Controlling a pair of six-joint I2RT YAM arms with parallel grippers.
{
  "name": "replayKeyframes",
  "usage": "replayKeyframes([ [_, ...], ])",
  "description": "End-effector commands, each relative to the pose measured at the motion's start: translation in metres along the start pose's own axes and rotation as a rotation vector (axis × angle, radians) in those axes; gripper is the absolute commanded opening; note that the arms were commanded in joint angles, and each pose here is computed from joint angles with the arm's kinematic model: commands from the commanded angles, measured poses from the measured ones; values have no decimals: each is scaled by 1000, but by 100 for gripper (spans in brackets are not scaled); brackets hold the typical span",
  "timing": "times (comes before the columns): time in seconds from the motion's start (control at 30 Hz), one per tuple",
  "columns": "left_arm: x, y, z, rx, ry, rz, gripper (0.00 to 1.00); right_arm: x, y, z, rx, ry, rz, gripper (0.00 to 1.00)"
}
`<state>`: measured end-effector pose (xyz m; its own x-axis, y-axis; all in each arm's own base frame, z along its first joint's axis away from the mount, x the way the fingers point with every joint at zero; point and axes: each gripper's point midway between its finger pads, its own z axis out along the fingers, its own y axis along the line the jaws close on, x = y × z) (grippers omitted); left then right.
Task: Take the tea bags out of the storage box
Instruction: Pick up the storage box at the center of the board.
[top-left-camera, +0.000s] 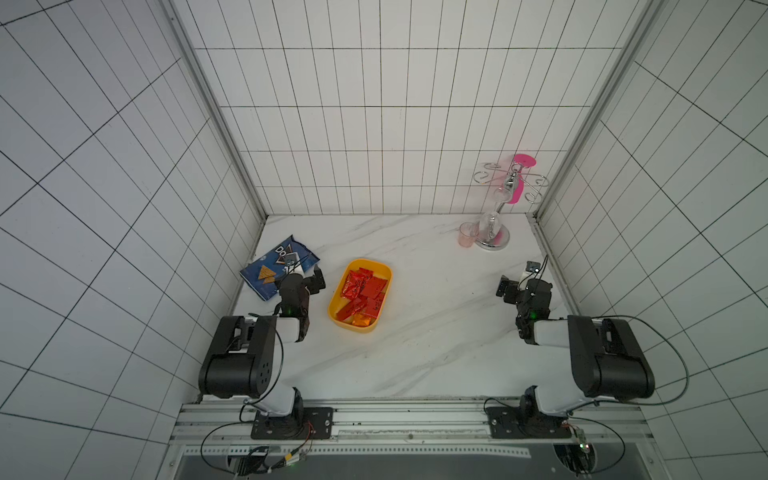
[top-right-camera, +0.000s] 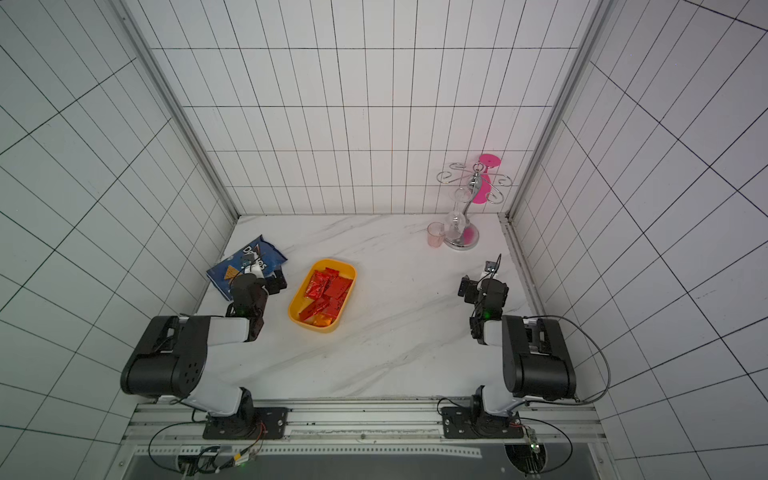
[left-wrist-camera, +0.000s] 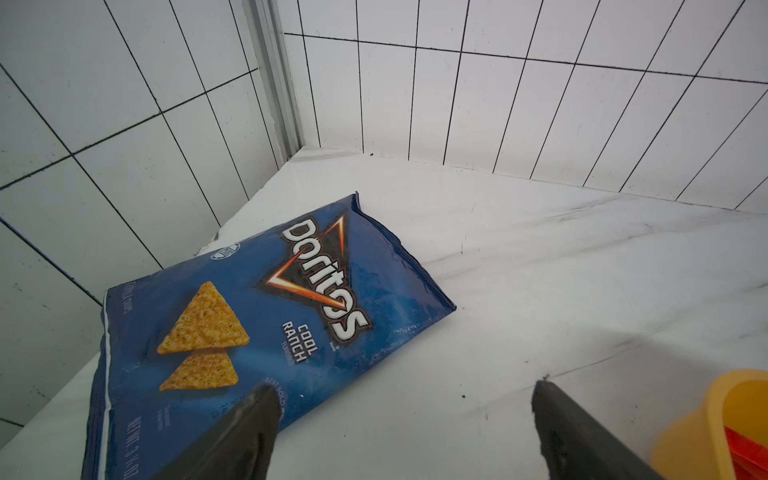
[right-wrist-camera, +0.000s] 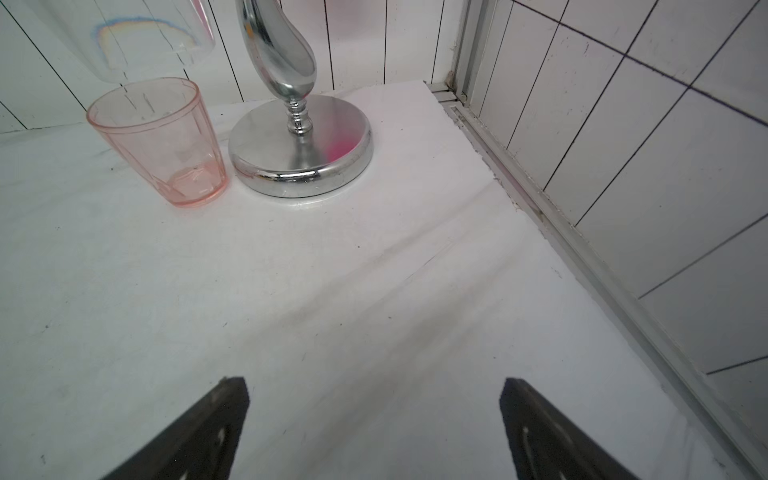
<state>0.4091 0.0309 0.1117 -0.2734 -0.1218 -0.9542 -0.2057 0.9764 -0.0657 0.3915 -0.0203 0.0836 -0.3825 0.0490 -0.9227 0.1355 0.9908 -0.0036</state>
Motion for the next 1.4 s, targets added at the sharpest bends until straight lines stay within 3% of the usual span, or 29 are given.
replayKeyframes([
  [0.0, -4, -1, 4, 10, -8, -5, 98, -15, -5, 5, 23, -31, -3, 99],
  [1.13, -8, -2, -1, -1, -34, 8, 98, -15, -5, 5, 17, -27, -1, 99],
  [1.2, -28, -3, -16, -36, -135, 32, 96, -24, -8, 0, 75, -24, -21, 99],
  [1.27, -48, -15, -30, -60, -134, 77, 98, -53, -5, -12, 106, 13, -53, 100],
  [1.37, -78, -21, -48, -67, -66, -72, 98, -105, -6, -35, 101, -73, 146, 99],
])
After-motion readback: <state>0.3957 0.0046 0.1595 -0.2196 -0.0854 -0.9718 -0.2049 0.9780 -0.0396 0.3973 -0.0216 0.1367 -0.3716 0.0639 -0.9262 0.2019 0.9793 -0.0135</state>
